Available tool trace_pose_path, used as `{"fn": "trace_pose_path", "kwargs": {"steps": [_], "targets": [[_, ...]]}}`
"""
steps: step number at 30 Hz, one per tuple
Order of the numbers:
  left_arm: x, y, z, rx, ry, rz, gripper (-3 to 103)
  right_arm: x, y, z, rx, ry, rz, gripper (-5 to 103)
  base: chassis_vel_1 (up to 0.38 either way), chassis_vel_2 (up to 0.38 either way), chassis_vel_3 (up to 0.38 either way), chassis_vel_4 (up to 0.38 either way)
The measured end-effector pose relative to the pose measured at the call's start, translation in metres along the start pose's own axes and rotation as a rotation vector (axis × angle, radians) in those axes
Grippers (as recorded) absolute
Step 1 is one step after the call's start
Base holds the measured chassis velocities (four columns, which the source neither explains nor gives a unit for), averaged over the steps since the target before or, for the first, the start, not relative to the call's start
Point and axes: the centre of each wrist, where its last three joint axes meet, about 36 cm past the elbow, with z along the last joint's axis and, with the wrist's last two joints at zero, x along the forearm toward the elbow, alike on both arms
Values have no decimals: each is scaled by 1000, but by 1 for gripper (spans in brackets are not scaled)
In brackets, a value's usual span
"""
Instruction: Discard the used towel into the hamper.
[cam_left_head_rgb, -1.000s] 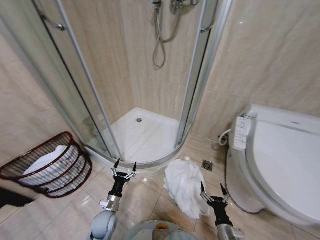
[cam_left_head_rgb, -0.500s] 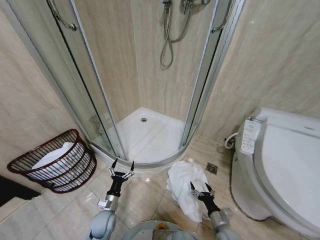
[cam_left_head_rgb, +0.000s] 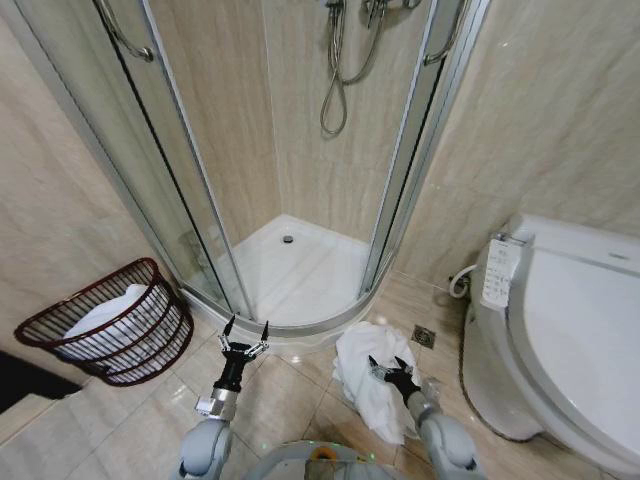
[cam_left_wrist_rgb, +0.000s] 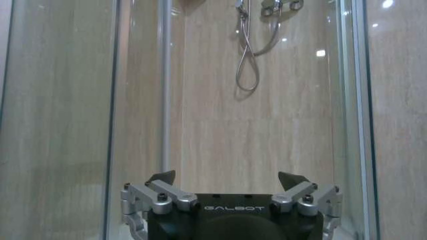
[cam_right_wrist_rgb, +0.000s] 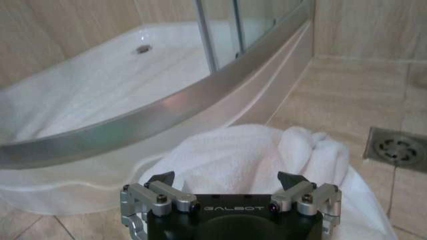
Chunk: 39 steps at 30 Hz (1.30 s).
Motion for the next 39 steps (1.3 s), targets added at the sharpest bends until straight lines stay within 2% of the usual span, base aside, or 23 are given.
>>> {"fn": "trace_pose_path", "kwargs": {"steps": [12,29,39], "targets": [[-1,2,4,0,6,-6,100,-20,1,12,-4,69,-35,100,0,0,0,0],[-2,2,2,-1,-3,-9,100,-43,-10,28,2,82,6,100,0,0,0,0],[-2,4,-2,-8,-8,-12,100,-55,-8,38,-1,80,-2,100,0,0,0,0]]}}
